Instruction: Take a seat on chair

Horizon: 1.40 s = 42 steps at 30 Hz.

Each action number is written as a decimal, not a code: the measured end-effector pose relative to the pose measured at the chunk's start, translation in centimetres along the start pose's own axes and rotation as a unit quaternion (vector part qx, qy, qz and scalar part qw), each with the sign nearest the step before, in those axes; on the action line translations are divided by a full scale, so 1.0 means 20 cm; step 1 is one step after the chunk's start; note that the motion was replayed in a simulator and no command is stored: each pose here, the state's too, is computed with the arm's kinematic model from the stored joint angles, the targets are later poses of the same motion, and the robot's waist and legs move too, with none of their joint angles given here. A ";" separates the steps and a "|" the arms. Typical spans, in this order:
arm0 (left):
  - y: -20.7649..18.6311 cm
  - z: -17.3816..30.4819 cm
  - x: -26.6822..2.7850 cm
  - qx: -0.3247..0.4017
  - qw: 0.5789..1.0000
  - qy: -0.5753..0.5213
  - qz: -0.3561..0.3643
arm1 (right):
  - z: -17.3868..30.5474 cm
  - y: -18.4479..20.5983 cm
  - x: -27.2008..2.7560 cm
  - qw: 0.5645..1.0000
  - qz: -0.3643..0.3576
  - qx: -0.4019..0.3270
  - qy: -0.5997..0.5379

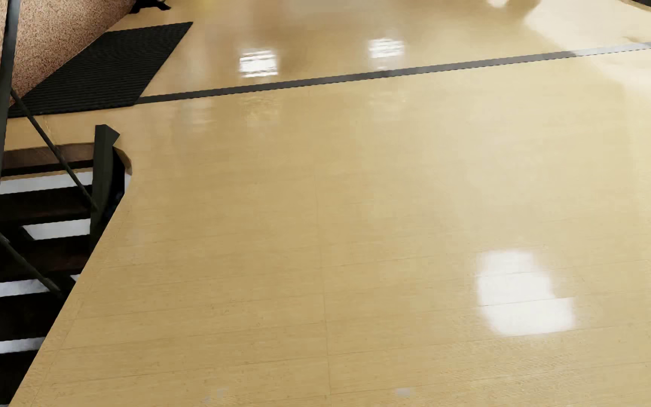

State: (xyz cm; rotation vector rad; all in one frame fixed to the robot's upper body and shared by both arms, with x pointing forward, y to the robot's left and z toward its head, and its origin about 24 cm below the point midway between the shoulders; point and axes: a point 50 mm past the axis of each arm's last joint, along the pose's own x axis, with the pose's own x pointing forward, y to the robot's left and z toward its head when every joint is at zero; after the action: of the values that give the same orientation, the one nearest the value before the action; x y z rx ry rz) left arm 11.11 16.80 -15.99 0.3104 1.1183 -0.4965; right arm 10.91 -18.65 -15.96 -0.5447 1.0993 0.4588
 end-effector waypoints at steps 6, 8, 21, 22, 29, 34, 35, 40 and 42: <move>0.26 0.02 -0.08 0.091 0.995 0.003 0.038 | -0.09 -0.32 -0.08 0.995 -0.048 -0.089 0.025; 0.31 -0.07 -0.10 0.055 0.994 0.032 0.094 | -0.20 -0.36 -0.11 0.992 -0.090 -0.050 0.072; 0.14 -0.11 -0.05 0.014 0.997 0.036 0.064 | -0.09 -0.11 -0.03 0.998 -0.030 -0.041 0.036; 0.13 -0.09 -0.04 0.010 0.998 0.033 0.057 | -0.06 -0.10 -0.02 0.999 -0.020 -0.043 0.026; 0.17 0.27 -0.01 0.114 0.992 -0.044 0.031 | 0.26 -0.22 -0.01 0.986 0.013 -0.157 -0.058; 0.29 0.68 -0.08 0.230 0.959 -0.146 0.075 | 0.66 -0.33 -0.07 0.942 -0.012 -0.295 -0.159; 0.31 0.75 -0.10 0.247 0.950 -0.165 0.098 | 0.73 -0.34 -0.08 0.928 -0.027 -0.330 -0.171; 0.33 1.15 -0.27 0.402 0.865 -0.278 0.112 | 1.12 -0.40 -0.22 0.833 -0.061 -0.484 -0.261; 0.32 1.30 -0.39 0.470 0.812 -0.323 0.123 | 1.24 -0.43 -0.28 0.793 -0.098 -0.531 -0.282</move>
State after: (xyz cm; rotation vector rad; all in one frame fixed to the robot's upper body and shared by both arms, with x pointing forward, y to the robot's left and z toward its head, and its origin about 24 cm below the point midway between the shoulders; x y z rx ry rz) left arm 32.02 11.59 1.85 1.0487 0.0795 -0.8232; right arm 31.32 -10.38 -0.54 -1.3864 0.0986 0.9827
